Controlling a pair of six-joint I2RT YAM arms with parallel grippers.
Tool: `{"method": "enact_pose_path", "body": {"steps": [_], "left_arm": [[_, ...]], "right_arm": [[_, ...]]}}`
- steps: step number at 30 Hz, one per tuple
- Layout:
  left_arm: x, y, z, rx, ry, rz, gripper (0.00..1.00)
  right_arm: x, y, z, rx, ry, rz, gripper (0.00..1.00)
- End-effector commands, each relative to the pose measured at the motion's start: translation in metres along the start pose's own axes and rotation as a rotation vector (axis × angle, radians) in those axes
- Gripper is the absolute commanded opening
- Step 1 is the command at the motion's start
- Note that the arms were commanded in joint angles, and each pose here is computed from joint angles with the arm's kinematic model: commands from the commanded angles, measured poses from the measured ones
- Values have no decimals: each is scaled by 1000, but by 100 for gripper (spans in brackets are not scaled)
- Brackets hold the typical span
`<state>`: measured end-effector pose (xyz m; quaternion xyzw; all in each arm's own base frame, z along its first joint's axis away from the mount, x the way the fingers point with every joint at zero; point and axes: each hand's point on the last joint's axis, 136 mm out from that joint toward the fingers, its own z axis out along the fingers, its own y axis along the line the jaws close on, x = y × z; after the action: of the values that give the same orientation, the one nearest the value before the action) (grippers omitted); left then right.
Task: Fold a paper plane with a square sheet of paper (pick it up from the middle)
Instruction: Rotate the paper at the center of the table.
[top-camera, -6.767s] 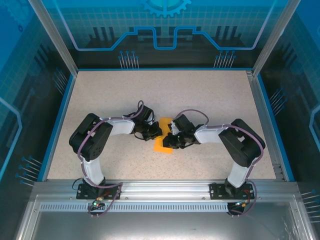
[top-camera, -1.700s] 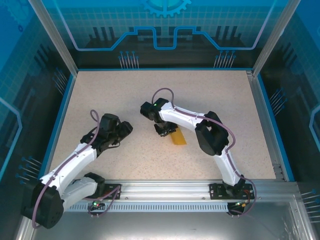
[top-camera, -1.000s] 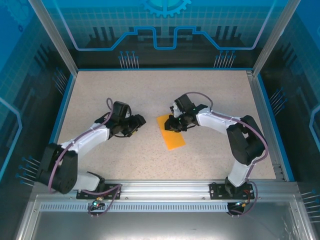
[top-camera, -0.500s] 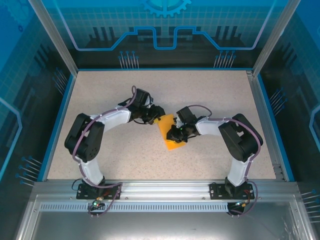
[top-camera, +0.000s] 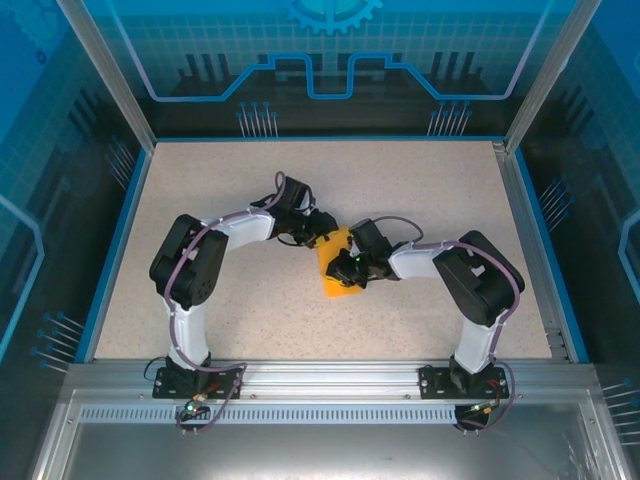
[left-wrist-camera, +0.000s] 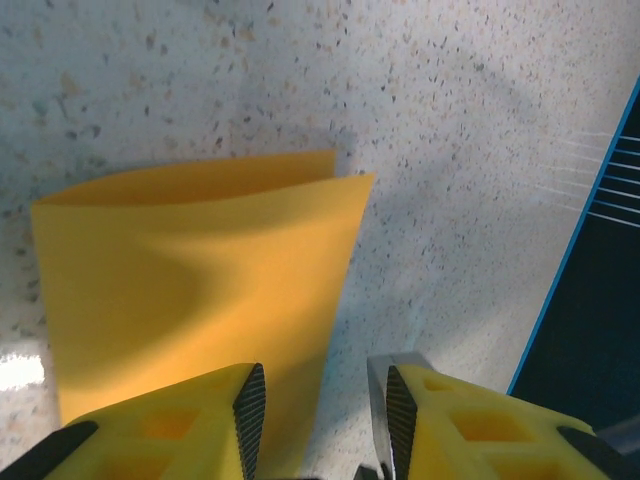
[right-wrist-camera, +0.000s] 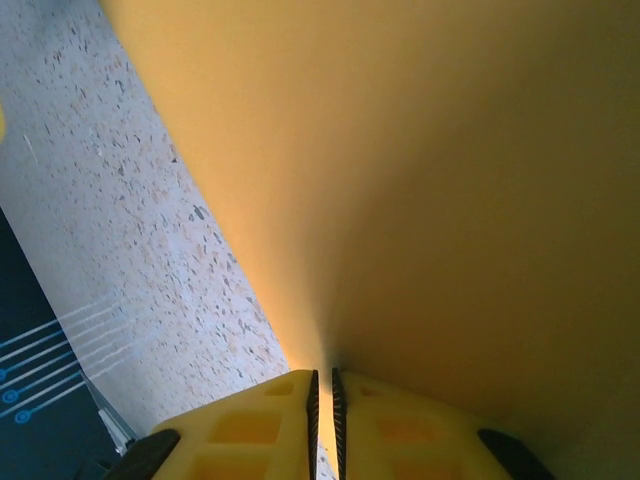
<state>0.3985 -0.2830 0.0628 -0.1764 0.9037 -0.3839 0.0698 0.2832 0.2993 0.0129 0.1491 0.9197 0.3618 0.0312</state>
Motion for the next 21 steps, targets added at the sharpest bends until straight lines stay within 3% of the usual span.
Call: {"method": "enact_pose_path", "body": {"steps": [1,10,17,21], "left_arm": [[-10,0,4,-32,-20,16,40],[-21,32,15,-133,-45,-31,39],[-23,39,19,-145,-43,-38,39],[-23,23,11,-101,-43,-4,41]], "right_arm": [[17,-35,10,121,6,113,16],[7,23,-12,13,-8,-65,22],[-20,4,-61,95,-122,-135,30],[-22,-24,-69,120,-97,-110,34]]}}
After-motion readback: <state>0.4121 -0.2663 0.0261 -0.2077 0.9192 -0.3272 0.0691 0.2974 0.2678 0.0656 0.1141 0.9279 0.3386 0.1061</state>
